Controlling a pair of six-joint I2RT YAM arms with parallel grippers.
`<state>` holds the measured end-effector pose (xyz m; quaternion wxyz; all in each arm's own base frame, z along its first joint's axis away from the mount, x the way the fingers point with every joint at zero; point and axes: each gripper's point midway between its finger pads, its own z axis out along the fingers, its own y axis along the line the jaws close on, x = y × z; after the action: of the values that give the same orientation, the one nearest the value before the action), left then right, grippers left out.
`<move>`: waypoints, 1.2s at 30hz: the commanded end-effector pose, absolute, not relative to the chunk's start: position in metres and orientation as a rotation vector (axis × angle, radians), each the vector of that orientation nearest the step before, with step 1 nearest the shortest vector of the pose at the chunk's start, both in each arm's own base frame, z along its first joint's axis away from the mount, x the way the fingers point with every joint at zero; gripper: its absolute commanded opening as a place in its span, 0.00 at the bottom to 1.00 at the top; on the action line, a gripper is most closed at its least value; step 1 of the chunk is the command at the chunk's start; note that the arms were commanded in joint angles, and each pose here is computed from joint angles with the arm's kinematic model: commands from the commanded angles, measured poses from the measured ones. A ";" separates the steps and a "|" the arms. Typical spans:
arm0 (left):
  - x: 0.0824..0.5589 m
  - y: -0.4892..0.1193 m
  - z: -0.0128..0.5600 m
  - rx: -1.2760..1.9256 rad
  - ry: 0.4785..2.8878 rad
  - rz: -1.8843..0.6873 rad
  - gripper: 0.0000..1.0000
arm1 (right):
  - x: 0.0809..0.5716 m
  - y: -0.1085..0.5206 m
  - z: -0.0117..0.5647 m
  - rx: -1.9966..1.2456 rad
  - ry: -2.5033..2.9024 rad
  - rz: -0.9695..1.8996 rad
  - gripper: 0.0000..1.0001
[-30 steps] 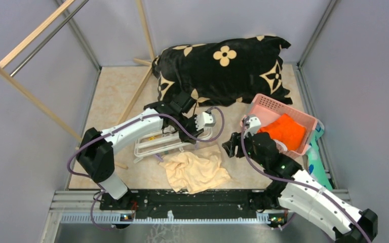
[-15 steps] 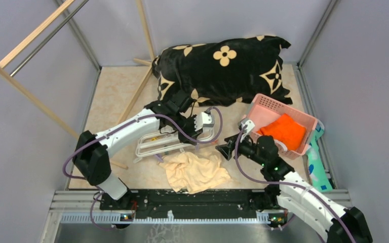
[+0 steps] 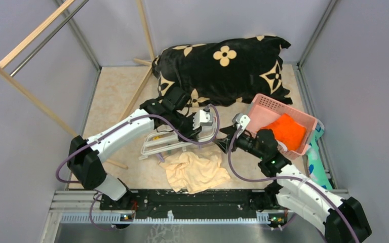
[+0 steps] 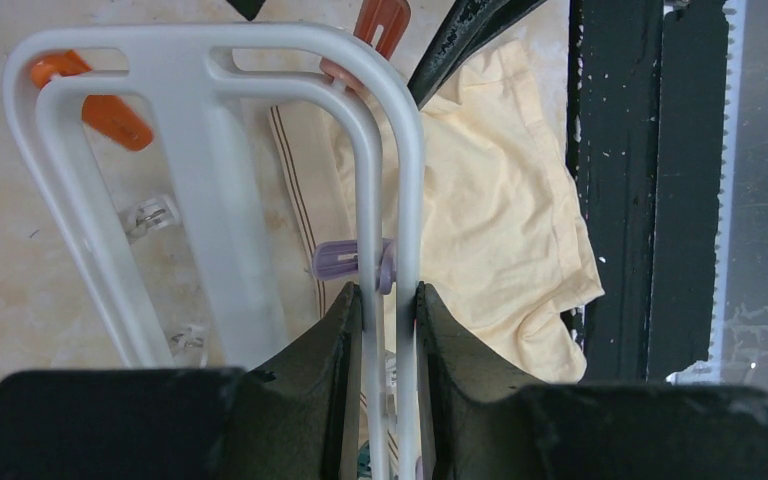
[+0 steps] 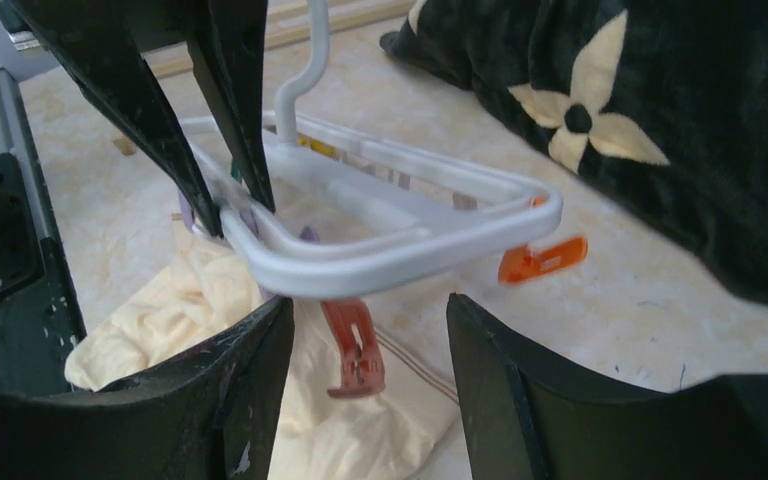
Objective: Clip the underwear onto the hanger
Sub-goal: Open the clamp at the hanger.
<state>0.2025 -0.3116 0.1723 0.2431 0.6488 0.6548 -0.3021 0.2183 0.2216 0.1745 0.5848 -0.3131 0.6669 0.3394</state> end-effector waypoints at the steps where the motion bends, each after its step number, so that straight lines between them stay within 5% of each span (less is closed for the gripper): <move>1: 0.202 -0.316 0.196 1.781 1.685 -0.841 0.00 | 0.223 0.233 0.221 -0.787 1.427 0.805 0.58; 11: 0.207 -0.311 0.190 1.775 1.693 -0.784 0.00 | 0.209 0.230 0.232 -0.657 1.680 0.935 0.60; 19: 0.197 -0.302 0.190 1.800 1.654 -0.781 0.00 | 0.230 0.179 0.300 -0.439 1.357 0.652 0.58; 22: 0.192 -0.302 0.195 1.793 1.593 -0.791 0.00 | 0.222 0.173 0.325 -0.600 1.137 0.481 0.67; 28: 0.185 -0.301 0.195 1.797 1.565 -0.824 0.00 | 0.194 0.206 0.293 -1.208 0.983 0.361 0.50; 36: 0.179 -0.302 0.204 1.795 1.507 -0.848 0.00 | 0.162 0.213 0.265 -1.580 1.011 0.467 0.50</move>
<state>0.1826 -0.2935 0.1809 0.2767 0.6711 0.6172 -0.3036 0.1900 0.2087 0.2771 0.6228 -0.5995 0.4735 0.1688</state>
